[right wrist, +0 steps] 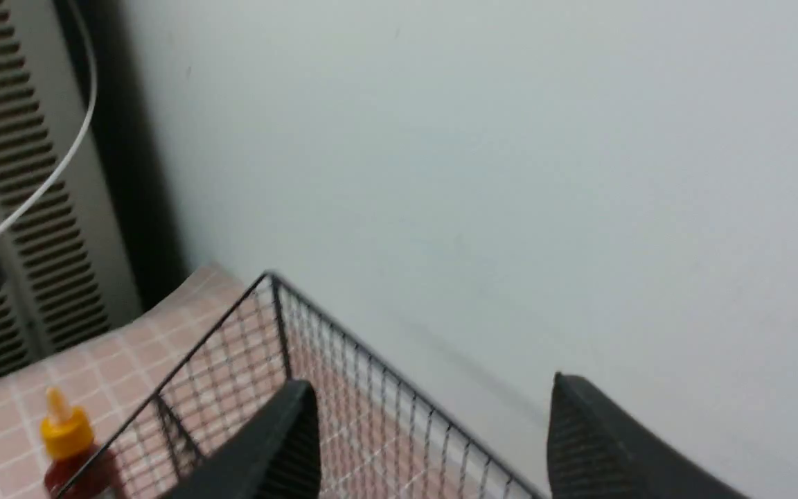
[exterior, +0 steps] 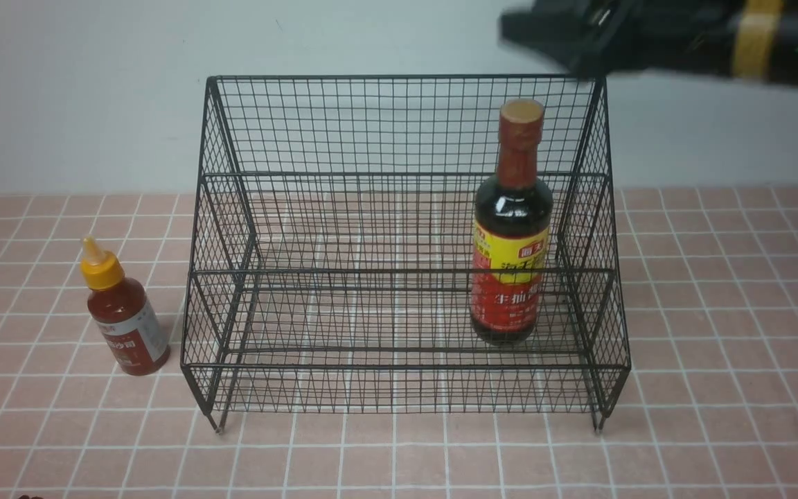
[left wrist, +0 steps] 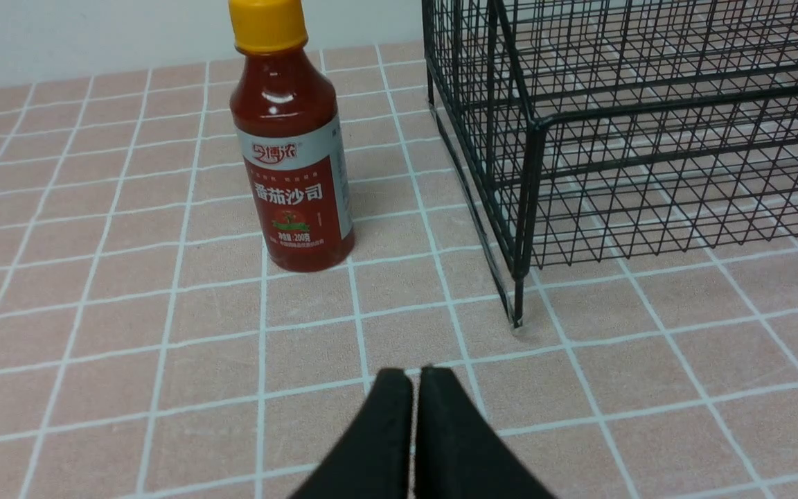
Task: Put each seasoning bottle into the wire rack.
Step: Use the left arm to grab the condiment bottle closest to it
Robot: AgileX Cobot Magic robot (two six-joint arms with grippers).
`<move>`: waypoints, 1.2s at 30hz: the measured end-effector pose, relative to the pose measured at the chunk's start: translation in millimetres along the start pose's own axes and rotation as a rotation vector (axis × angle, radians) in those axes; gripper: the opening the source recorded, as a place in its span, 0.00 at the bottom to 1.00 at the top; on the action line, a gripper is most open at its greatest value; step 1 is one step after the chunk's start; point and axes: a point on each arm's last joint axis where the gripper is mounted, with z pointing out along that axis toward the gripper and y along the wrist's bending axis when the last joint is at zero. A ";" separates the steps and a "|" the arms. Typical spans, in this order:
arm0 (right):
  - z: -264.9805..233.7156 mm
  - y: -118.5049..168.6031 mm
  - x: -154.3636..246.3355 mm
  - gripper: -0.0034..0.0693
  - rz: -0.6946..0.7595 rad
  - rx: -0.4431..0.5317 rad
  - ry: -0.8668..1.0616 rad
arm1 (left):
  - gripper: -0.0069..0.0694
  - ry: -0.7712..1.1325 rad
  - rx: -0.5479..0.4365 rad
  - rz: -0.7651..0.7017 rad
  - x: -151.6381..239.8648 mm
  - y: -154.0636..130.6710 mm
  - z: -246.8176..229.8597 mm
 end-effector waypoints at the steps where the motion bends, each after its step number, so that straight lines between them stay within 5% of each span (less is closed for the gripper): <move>1: -9.2 1.3 -10.8 0.60 -0.015 0.026 -0.027 | 0.08 0.000 0.000 0.000 0.0 0.0 0.0; 9: -75.9 20.0 -74.4 0.43 -0.122 0.182 -0.194 | 0.08 0.000 0.000 0.000 0.0 0.0 0.0; 16: -128.0 50.7 -112.8 0.06 -0.213 0.247 -0.317 | 0.08 0.000 0.000 0.000 0.0 0.0 0.0; 27: -157.8 64.2 -132.4 0.03 -0.260 0.369 -0.539 | 0.08 0.000 0.000 0.000 0.0 0.0 0.0; 36: -176.0 38.5 -64.2 0.03 -0.132 0.773 -0.341 | 0.08 0.000 0.000 0.000 0.0 0.0 0.0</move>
